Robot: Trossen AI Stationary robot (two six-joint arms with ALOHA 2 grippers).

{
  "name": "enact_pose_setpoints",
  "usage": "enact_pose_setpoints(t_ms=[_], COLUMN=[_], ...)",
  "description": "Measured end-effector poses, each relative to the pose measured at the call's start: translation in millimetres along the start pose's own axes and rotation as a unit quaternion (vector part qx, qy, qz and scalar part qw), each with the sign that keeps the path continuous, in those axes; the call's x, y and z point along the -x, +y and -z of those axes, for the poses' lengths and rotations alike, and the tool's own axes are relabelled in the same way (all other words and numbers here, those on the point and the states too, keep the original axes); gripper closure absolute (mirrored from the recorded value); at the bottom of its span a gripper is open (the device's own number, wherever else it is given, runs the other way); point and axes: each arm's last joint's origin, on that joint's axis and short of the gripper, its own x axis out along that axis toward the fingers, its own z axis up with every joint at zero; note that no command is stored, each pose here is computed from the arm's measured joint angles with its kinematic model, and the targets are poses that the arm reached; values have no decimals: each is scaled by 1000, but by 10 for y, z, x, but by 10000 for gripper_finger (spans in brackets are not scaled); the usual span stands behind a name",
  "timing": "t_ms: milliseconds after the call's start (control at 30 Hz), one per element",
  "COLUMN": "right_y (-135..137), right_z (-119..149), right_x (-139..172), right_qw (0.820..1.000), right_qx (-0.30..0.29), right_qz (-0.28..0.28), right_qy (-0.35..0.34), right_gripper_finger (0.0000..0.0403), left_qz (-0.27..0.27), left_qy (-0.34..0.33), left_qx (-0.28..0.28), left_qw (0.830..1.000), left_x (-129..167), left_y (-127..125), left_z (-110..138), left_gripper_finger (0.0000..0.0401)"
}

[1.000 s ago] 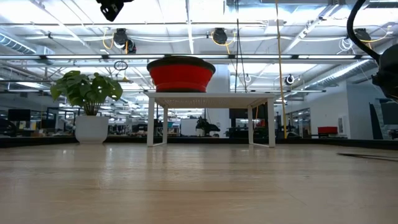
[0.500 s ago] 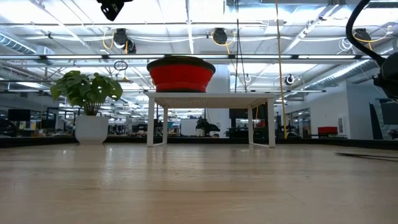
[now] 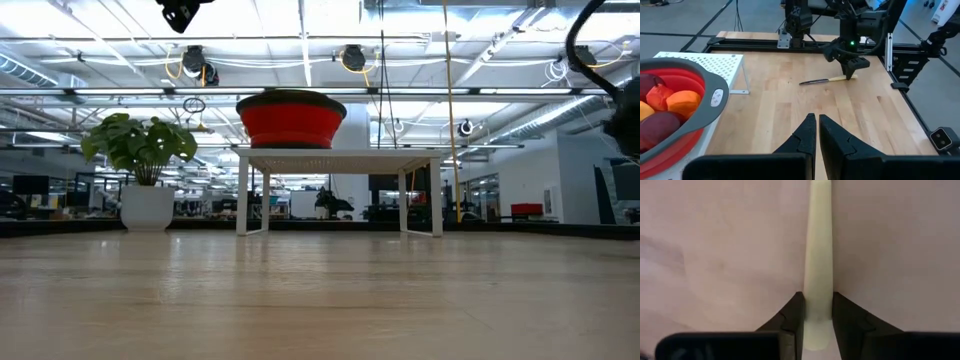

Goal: Pick & Place Fruit
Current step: Put the yellow table knife on the shelf

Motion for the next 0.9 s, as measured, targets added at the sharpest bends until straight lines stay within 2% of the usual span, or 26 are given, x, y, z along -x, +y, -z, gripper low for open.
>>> enact_pose_setpoints(t_ms=[133,433,667,800,900], right_y=[-52,-42,10,81,147], right_z=[-87,-154,-226,-262,-311], right_x=[159,441,569,668,778], right_qw=[999,993,986,972,953], right_qx=[15,26,60,95,123], right_qz=[-22,-95,-139,-195,-246], right_qy=[-47,-64,-67,-91,-124], right_gripper_finger=[336,336,336,336,336], left_qz=[-1,-1,-4,-13,-21], left_qy=[0,-2,-31,-69,-102], left_qx=[-14,-29,-46,-39,-20], left_qw=[1000,1000,998,997,994], left_x=[1,6,172,299,357], left_y=[0,0,-13,-4,16], left_z=[0,-3,-21,117,292], left_gripper_finger=[382,382,382,382,382])
